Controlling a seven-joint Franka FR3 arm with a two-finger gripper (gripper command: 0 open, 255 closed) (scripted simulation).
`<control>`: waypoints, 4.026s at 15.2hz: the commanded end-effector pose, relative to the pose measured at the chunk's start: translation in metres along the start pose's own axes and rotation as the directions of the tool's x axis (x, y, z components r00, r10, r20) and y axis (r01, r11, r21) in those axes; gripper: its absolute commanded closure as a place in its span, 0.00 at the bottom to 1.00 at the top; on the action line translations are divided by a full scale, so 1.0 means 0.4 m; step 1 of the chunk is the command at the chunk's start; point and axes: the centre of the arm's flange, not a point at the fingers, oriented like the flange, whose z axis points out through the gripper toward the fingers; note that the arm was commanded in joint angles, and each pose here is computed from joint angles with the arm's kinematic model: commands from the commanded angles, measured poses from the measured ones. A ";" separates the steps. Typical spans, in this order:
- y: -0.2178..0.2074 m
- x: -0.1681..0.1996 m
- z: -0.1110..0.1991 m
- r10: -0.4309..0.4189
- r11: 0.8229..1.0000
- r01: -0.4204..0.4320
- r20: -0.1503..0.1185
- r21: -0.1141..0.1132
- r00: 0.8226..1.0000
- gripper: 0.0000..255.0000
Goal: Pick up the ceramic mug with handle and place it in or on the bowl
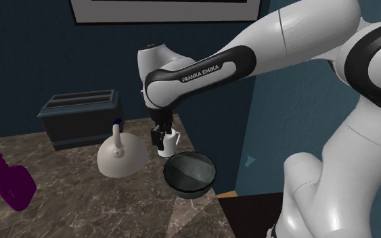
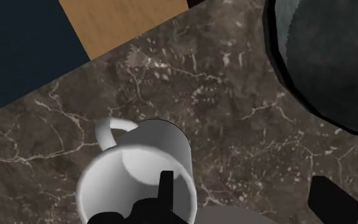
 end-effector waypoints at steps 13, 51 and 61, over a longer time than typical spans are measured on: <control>0.073 0.050 0.117 0.037 0.999 -0.037 -0.022 0.001 0.999 0.00; 0.094 0.042 -0.199 0.037 0.999 -0.037 -0.022 0.001 0.999 1.00; 0.078 0.016 -0.315 0.037 0.999 -0.037 -0.022 0.001 0.999 1.00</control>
